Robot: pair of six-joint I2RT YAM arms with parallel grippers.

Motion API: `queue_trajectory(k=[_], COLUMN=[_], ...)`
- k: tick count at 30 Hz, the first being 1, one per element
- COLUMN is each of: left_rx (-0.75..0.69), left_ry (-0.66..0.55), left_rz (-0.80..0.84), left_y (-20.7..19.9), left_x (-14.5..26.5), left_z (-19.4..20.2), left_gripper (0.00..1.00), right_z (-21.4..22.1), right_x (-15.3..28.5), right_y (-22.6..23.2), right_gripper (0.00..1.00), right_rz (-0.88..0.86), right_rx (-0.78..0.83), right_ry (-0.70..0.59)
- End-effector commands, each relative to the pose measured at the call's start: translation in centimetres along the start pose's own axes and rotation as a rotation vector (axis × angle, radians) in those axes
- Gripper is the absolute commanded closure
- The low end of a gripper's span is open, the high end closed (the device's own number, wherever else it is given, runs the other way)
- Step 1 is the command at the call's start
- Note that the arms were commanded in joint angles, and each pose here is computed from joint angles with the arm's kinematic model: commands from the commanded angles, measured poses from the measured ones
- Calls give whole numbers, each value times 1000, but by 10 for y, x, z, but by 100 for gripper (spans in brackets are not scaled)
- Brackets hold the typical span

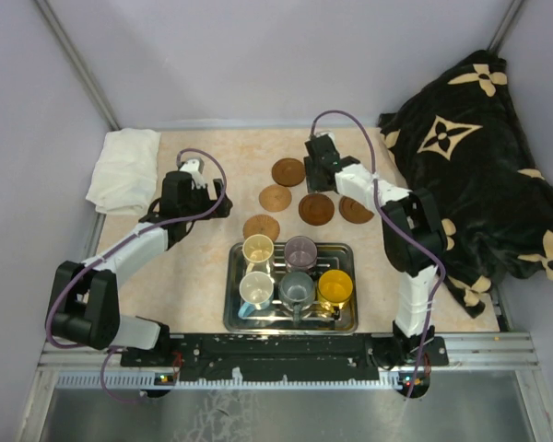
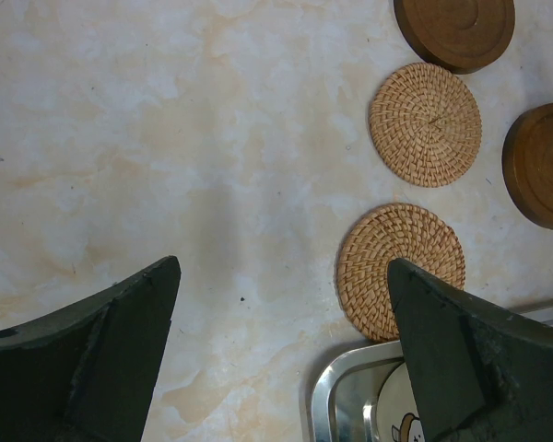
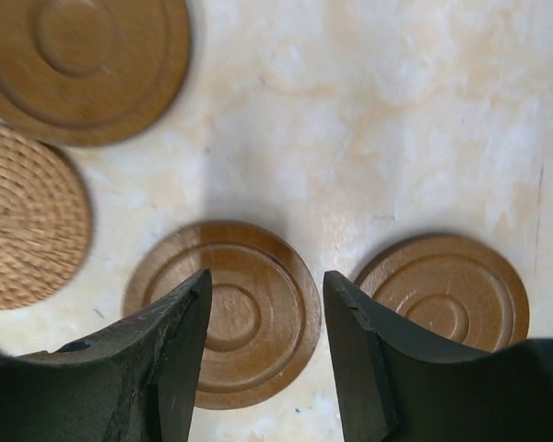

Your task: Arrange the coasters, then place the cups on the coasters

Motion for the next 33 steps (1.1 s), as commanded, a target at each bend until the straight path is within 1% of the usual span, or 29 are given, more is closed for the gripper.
queue_trajectory(k=[1,6,11,19,23,27,33], left_rx=[-13,-14,-15,-6,-18,-57,-88], left_ry=[-38,-30,-6,20,35,90,134], left_rz=[14,32,56,72,69,53,67], left_y=[-3,-4,-6,-7,-7,-10,-21], left_x=[-1,-9,-18,-21,-25,-32,-39], left_z=[-12,-12,-9,1,6,13,27], left_gripper=[0,1,0,0,1,1,1], right_z=[-38,-43,-35,-20,-7,4,-2], right_x=[20,14,4,-9,-12,-11,1], right_y=[25,54,82,108,117,119,113], right_gripper=[48,49,49,50,51,52,51], right_rz=[-89,-145,-211,-277,-282,-274,-259], right_rx=[21,76,94,97,128,143,133], right_ry=[-83,-76,-34,29,52,62,17])
Point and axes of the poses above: each gripper's point midway between its finger pads, its own x axis back along the fingers, its own y axis along the line the jaws close on, z = x × y, the point moved 9 cm from there along x, back along the fingers, and after that the axes turned 13 degrees about -x, right-handed, at the moved point
